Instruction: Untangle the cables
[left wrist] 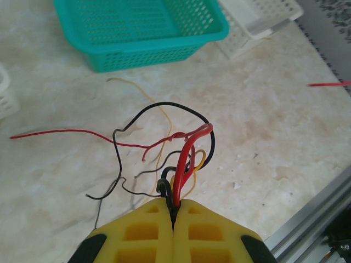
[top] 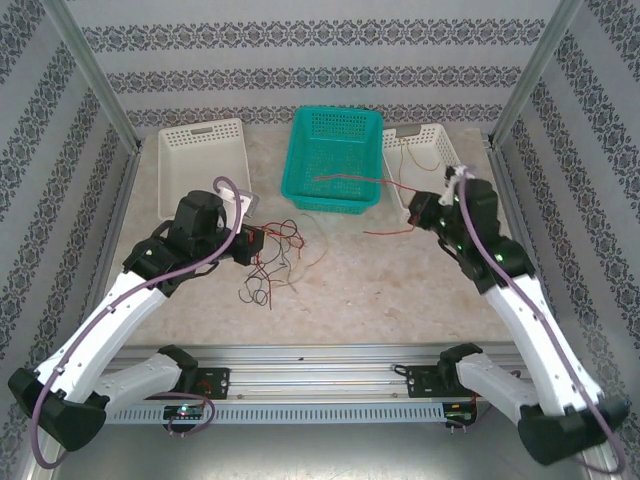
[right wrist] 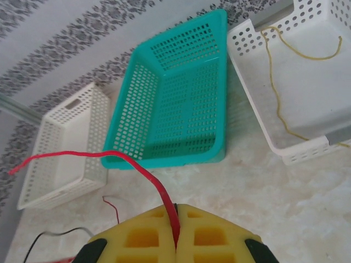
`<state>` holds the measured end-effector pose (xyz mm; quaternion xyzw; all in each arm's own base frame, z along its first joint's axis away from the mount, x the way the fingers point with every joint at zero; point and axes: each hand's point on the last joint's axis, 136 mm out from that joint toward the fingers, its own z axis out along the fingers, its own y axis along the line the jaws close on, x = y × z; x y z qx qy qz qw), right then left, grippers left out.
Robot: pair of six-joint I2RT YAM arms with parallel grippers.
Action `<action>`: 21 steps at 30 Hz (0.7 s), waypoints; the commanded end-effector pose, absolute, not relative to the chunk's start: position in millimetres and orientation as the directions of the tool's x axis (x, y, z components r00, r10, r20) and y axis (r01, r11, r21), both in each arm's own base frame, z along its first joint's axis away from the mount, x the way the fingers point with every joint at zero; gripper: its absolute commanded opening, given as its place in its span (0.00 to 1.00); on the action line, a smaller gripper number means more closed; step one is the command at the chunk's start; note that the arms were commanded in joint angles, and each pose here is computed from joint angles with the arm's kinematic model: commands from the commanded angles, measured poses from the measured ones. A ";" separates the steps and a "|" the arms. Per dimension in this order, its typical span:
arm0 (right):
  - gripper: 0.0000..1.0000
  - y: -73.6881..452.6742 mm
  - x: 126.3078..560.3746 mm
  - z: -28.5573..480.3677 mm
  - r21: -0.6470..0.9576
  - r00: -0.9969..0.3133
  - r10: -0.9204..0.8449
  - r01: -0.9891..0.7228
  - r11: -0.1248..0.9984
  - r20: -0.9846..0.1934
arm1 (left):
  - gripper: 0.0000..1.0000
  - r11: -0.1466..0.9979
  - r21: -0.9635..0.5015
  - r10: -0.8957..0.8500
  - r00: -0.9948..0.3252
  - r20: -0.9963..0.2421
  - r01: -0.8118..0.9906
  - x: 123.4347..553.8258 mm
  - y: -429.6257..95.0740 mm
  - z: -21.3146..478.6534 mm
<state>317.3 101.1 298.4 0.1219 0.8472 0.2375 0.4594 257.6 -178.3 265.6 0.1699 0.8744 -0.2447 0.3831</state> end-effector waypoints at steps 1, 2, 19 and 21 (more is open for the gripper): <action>0.00 98.7 356.0 307.5 0.454 -0.489 0.416 0.046 0.890 -0.767 | 0.00 0.766 -0.278 0.116 -0.549 -0.828 0.579 256.3 -187.8 270.0; 0.00 99.8 368.6 303.1 0.436 -0.493 0.412 0.073 0.897 -0.766 | 0.00 0.764 -0.279 0.111 -0.545 -0.831 0.581 255.2 -187.5 262.9; 0.00 155.9 546.6 200.8 0.255 -0.619 0.344 0.230 0.939 -0.706 | 0.00 0.747 -0.278 0.141 -0.553 -0.821 0.604 253.8 -193.3 246.4; 0.00 160.6 552.2 189.5 0.237 -0.653 0.334 0.235 0.943 -0.680 | 0.00 0.749 -0.277 0.144 -0.555 -0.819 0.602 254.2 -193.6 245.2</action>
